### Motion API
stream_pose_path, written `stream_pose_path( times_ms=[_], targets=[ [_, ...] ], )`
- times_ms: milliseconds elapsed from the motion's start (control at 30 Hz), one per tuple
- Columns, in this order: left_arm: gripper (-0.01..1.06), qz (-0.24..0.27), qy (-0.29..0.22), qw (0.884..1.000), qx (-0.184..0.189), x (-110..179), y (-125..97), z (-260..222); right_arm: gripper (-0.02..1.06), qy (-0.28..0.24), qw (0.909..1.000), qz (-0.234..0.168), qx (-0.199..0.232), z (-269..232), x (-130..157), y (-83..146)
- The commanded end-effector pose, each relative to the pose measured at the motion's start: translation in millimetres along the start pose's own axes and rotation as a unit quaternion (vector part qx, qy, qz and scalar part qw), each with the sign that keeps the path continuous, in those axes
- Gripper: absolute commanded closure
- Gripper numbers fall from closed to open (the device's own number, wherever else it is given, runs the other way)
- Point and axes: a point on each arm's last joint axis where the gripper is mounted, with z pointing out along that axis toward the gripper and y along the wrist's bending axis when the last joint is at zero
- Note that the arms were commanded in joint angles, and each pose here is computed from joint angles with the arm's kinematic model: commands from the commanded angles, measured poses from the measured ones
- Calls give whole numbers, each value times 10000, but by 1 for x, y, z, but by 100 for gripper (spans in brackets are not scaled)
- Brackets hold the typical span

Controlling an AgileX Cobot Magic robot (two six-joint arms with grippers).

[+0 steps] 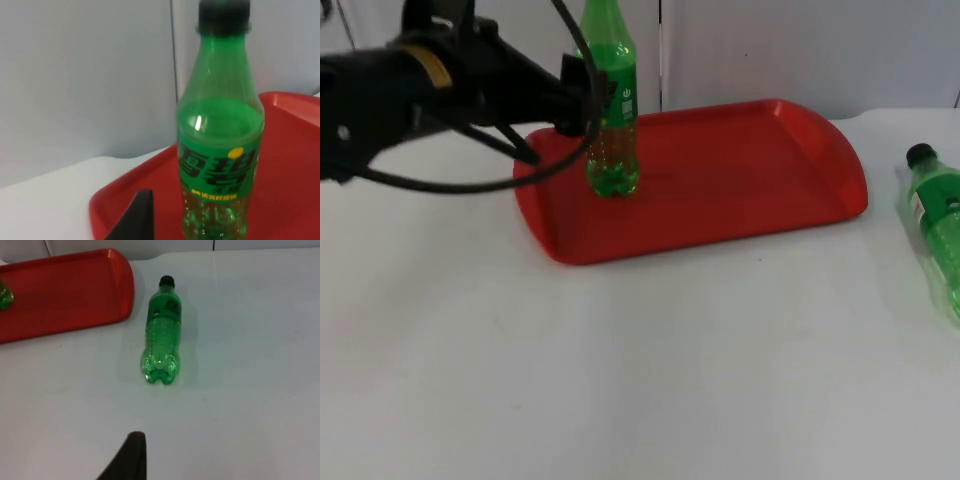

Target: Place the bottle upright on the tray.

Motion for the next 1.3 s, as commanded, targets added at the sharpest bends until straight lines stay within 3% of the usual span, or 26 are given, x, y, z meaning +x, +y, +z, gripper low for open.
stream_pose_path(
  times_ms=[0, 300, 433, 800, 1267],
  targets=[
    [0, 7, 122, 9999, -34, -14, 0, -13, -1, -52, 10000, 6, 16, -1, 0, 0],
    [0, 63, 185, 9997, -177, -67, 4, -66, -1, -52, 10000, 6, 16, -1, 0, 0],
    [0, 70, 318, 9992, -223, -78, 4, -84, -1, -52, 10000, 6, 16, -1, 0, 0],
    [0, 60, 860, 9957, -338, -92, 5, -128, -1, -52, 10000, 6, 16, -1, 0, 0],
    [0, -264, 999, 9939, -381, -111, 4, -179, -1, -52, 10000, 6, 16, -1, 0, 0]
  ],
)
